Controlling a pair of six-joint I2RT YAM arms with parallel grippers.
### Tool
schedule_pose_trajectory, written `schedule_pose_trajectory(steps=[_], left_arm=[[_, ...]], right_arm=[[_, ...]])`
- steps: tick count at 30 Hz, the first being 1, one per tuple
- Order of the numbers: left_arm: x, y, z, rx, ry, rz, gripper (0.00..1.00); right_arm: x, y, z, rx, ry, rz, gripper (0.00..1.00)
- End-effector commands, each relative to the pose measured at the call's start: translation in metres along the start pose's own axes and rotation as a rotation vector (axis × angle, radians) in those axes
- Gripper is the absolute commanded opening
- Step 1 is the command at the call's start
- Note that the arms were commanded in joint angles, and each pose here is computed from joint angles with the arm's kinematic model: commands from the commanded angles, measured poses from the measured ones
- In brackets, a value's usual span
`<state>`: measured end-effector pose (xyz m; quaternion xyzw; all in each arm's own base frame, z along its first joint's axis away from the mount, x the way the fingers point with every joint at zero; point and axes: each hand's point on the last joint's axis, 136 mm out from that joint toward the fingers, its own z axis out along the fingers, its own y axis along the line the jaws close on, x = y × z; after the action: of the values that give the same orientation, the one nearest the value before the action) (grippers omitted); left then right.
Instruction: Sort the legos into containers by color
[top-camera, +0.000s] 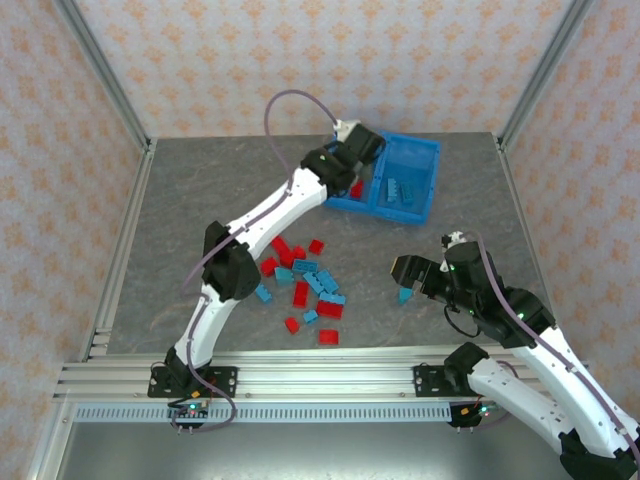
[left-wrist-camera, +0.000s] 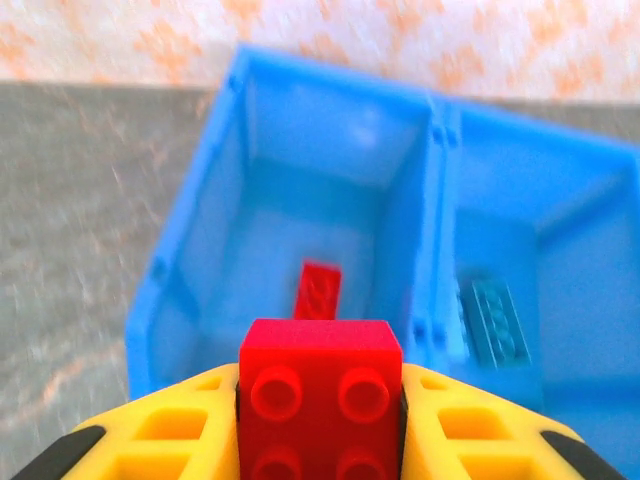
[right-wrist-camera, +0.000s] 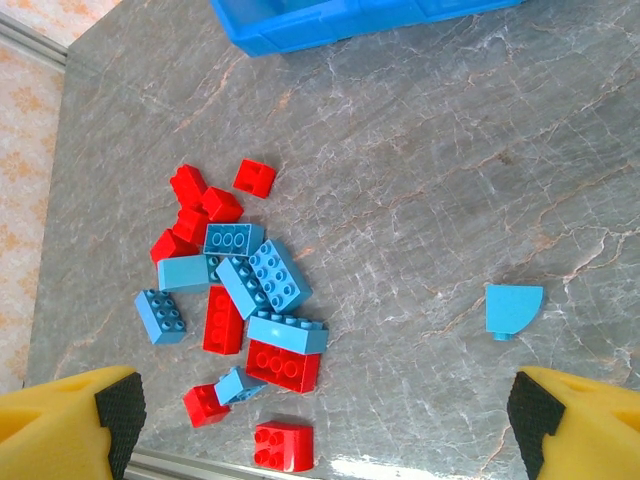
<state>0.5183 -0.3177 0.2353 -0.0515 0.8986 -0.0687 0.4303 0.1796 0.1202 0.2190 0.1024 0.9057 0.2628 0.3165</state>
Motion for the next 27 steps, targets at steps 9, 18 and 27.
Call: schedule_pose_trajectory(steps=[9,18,27], left_arm=[[-0.015,0.010,0.085,0.020,-0.057,0.050,0.42],[-0.033,-0.002,0.035,0.113,-0.025,0.010,0.56],[-0.001,-0.023,-0.114,0.276,-0.023,0.162,0.56]], right_arm=[[-0.008,-0.005,0.003,0.050,-0.032,-0.037,0.95],[-0.007,-0.004,0.010,0.052,-0.021,-0.030,0.95],[0.014,-0.038,0.028,0.174,0.023,0.032,0.95]])
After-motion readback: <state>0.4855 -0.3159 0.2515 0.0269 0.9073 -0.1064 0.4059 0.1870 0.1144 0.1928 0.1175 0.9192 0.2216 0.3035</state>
